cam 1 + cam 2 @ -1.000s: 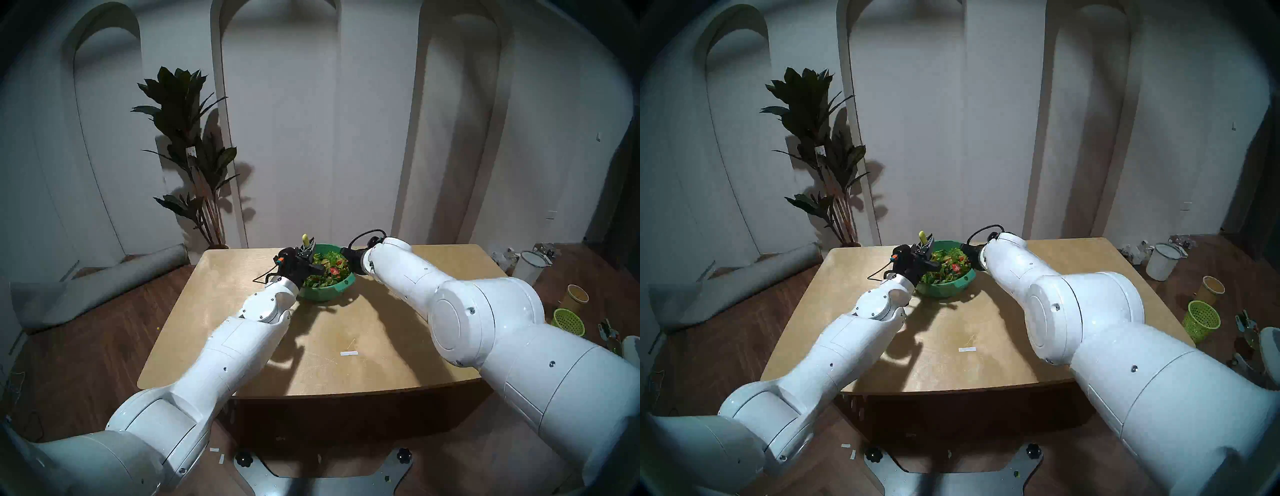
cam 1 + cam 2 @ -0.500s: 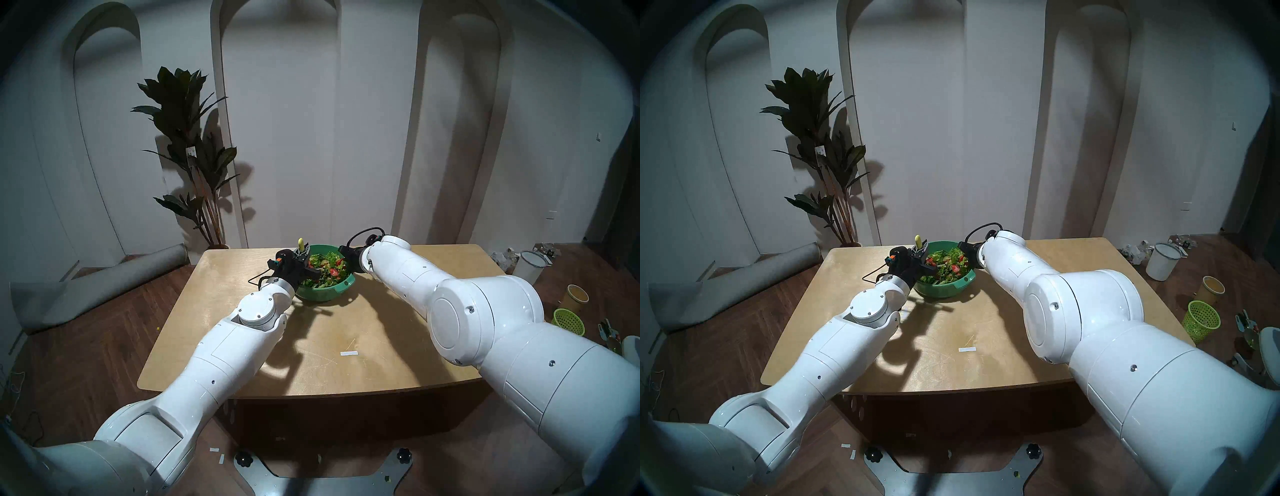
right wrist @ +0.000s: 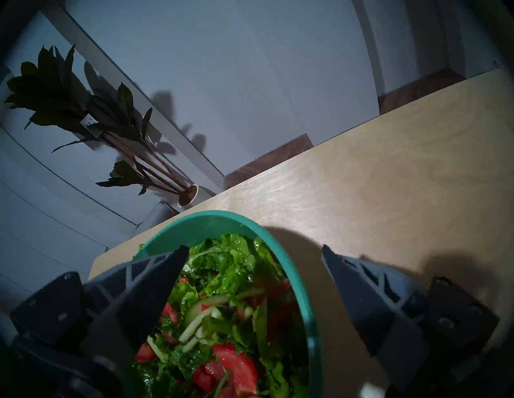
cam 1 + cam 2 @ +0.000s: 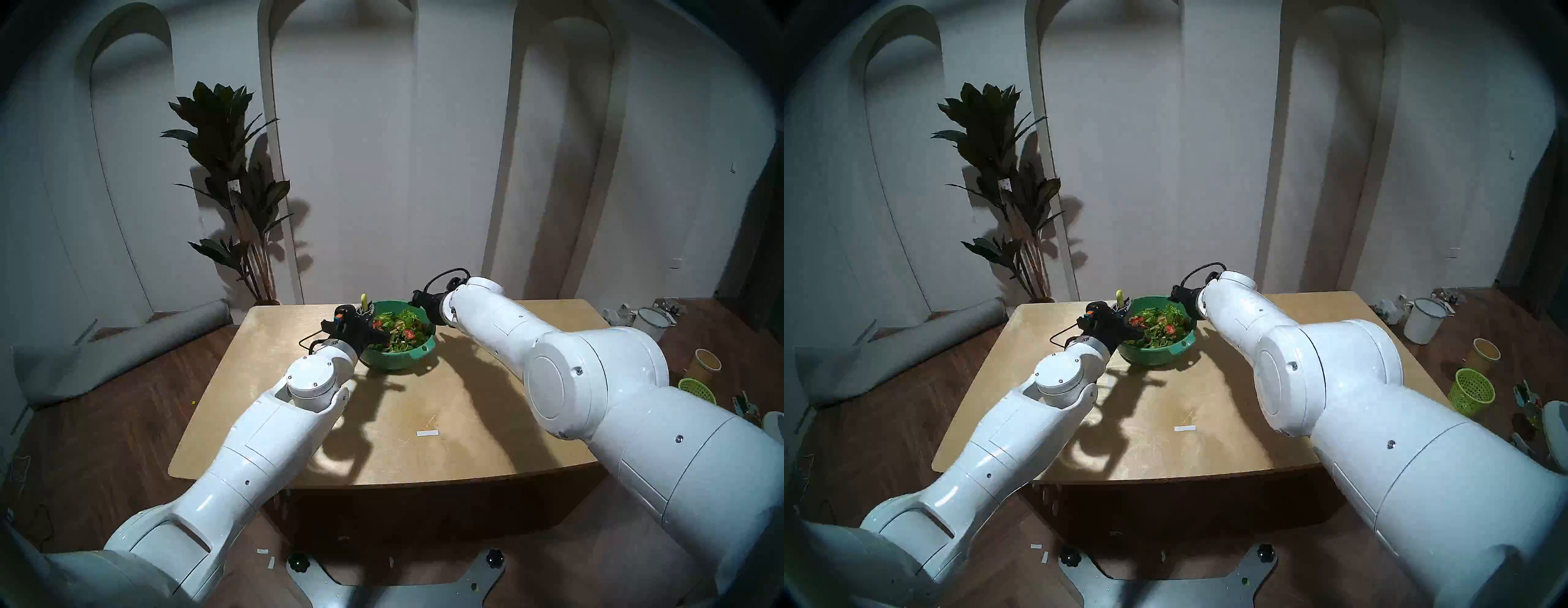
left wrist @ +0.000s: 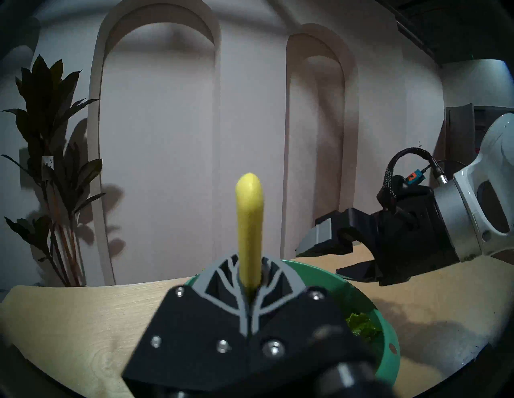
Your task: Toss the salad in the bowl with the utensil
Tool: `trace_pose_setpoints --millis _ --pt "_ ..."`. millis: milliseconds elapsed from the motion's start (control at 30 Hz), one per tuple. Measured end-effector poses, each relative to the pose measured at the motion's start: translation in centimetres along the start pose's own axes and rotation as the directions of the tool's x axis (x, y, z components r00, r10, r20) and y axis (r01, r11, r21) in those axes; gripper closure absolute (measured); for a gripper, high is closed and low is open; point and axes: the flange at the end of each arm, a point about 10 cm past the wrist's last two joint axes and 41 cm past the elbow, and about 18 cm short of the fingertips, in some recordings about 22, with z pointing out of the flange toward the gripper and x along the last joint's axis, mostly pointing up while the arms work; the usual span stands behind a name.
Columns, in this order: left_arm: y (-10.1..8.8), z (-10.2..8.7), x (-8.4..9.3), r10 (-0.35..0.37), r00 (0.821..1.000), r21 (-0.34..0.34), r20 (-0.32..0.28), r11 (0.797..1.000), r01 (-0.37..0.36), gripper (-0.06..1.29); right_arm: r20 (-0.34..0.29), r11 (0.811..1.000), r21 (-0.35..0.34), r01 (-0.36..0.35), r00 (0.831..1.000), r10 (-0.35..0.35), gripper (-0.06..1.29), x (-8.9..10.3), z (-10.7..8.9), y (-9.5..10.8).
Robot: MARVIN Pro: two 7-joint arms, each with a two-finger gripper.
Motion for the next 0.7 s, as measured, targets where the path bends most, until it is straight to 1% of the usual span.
trace_pose_setpoints --millis 100,133,167,233,300,367,433,500,533,600,633,700 --pt "0.0 -0.1 0.6 -0.005 1.0 0.012 0.0 1.0 0.005 1.26 -0.013 1.0 -0.006 0.01 1.0 -0.01 -0.02 0.9 -0.3 0.1" --pt "0.0 -0.1 1.1 -0.01 1.0 0.02 -0.002 1.0 0.01 1.26 -0.028 1.0 -0.012 0.02 0.999 -0.02 -0.02 1.7 -0.5 0.3" --pt "0.0 -0.1 1.3 -0.012 1.0 0.022 -0.002 1.0 0.012 1.26 -0.033 1.0 -0.014 0.023 0.999 -0.024 -0.02 1.9 -0.6 0.3" --pt "0.0 -0.1 1.9 -0.021 1.0 0.033 -0.004 0.999 0.021 1.26 -0.058 0.999 -0.019 0.033 0.998 -0.034 -0.02 3.1 -1.0 0.5" --pt "0.1 0.0 2.6 -0.037 0.999 0.045 -0.005 0.998 0.037 1.26 -0.099 0.999 -0.016 0.042 0.994 -0.043 -0.02 4.7 -1.5 0.8" --pt "0.1 0.0 2.7 -0.041 0.999 0.048 -0.004 0.998 0.041 1.26 -0.11 0.999 -0.014 0.044 0.993 -0.045 -0.02 5.1 -1.7 0.9" --pt "0.4 0.1 3.0 -0.059 0.998 0.058 0.002 0.997 0.058 1.26 -0.156 0.999 -0.006 0.05 0.987 -0.05 -0.02 6.5 -2.2 1.6" --pt "0.5 0.2 3.1 -0.066 0.998 0.061 0.004 0.996 0.066 1.26 -0.172 0.998 -0.007 0.056 0.984 -0.056 -0.02 7.0 -2.4 1.9" --pt "0.6 0.3 3.2 -0.08 0.997 0.066 0.007 0.995 0.079 1.26 -0.195 0.998 -0.015 0.065 0.979 -0.067 -0.02 7.7 -2.8 2.8" --pt "0.7 0.3 3.2 -0.086 0.996 0.069 0.008 0.994 0.086 1.26 -0.205 0.997 -0.021 0.068 0.976 -0.071 -0.02 8.0 -2.9 3.4" --pt "0.9 0.5 3.3 -0.101 0.995 0.074 0.011 0.992 0.1 1.26 -0.22 0.997 -0.038 0.074 0.972 -0.081 -0.02 8.4 -3.3 4.7" --pt "1.0 0.5 3.5 -0.115 0.993 0.079 0.011 0.99 0.113 1.26 -0.227 0.995 -0.058 0.081 0.969 -0.092 -0.02 8.4 -3.5 6.2"
